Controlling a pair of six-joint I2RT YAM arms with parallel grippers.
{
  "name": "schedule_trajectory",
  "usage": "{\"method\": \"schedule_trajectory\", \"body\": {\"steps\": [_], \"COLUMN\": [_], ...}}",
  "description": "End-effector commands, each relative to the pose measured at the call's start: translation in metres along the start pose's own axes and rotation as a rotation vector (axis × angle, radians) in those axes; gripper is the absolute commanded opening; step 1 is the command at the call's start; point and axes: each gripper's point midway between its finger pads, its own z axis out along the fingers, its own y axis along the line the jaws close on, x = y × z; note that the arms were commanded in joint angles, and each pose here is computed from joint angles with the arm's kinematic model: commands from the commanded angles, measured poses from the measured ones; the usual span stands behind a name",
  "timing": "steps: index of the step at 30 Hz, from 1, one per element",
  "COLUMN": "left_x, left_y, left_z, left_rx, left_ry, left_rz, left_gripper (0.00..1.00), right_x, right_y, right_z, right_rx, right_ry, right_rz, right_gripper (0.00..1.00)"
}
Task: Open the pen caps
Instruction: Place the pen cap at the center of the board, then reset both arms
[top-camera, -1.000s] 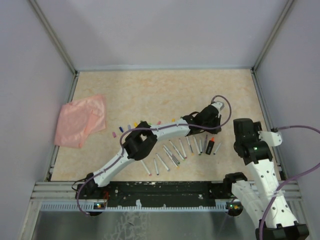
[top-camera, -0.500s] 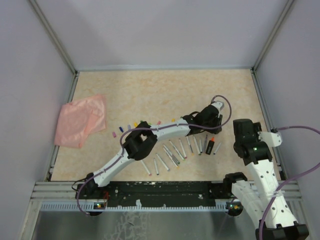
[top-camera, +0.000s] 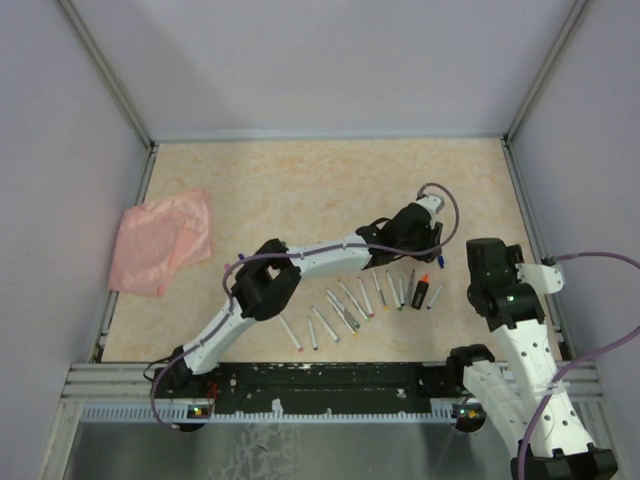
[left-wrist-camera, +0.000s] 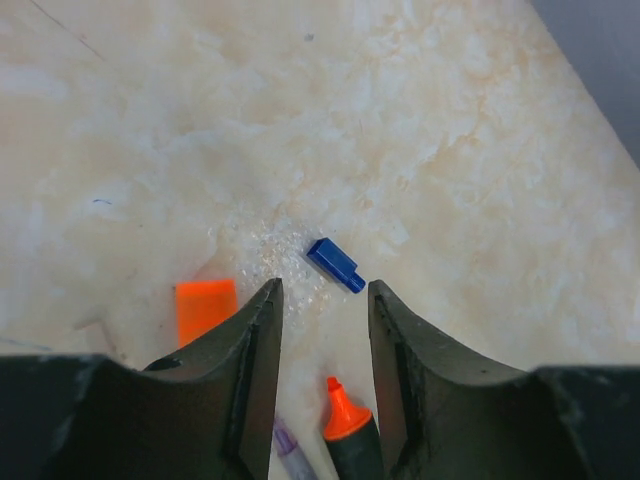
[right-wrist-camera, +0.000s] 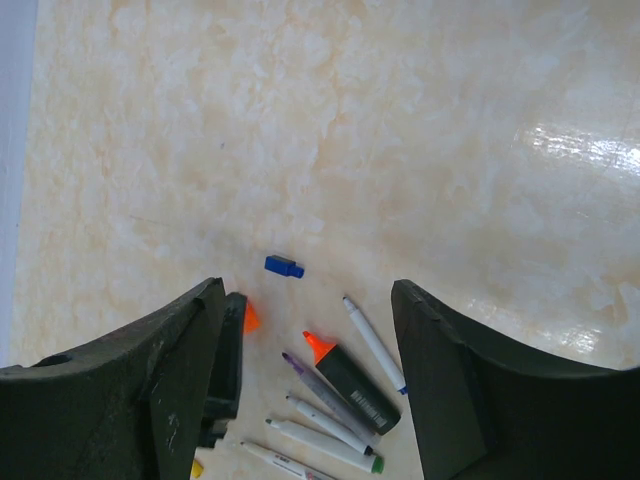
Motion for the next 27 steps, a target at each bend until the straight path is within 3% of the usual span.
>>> {"method": "schedule_trajectory", "body": {"steps": [1, 6, 9, 12, 16, 22, 27], "left_x": [-0.083, -0.094, -0.093, -0.09, -0.079, -0.067, -0.083], "left_y": [-0.016, 0.005, 0.022, 0.057, 0.095, 0.164, 0.191], "left_z": [-0.056, -0.118, -0.159, -0.208, -0.271, -0.356, -0.423], "left_rx": [0.024, -0.028, -0.089, -0.246, -0.361, -0.337, -0.4], "left_ry": [-0.198, -0.25, -0.271, -0.306, -0.335, -0.374, -0.488], "left_rz": [0.053, 0.136, 0.223, 0.235, 0.207, -0.078, -0.134], "left_gripper": [0.45, 0.55, 0.65, 0.79, 0.99, 0.99, 0.99], "right_x": [-0.02, -0.017, 0.006, 0.031, 0.05, 0.065, 0.081], "right_y": [0.011, 0.034, 0.071, 0.107, 0.129, 0.162, 0.194], "right_z": [-0.006, -0.01, -0.025, -0.05, -0.067, -0.088, -0.102], "right_rx": [-0.043, -0.152, -0.392, -0.652, -0.817, -0.942, -0.955], "right_ry": [-0.078, -0.05, 0.059, 0.156, 0.23, 0.319, 0.332], "right_rz": [0.029, -0.111, -0.326, -0.469, -0.584, -0.78, -0.982], "right_gripper": [0.68, 0.72, 0.81, 0.81, 0.81, 0.82, 0.82]}}
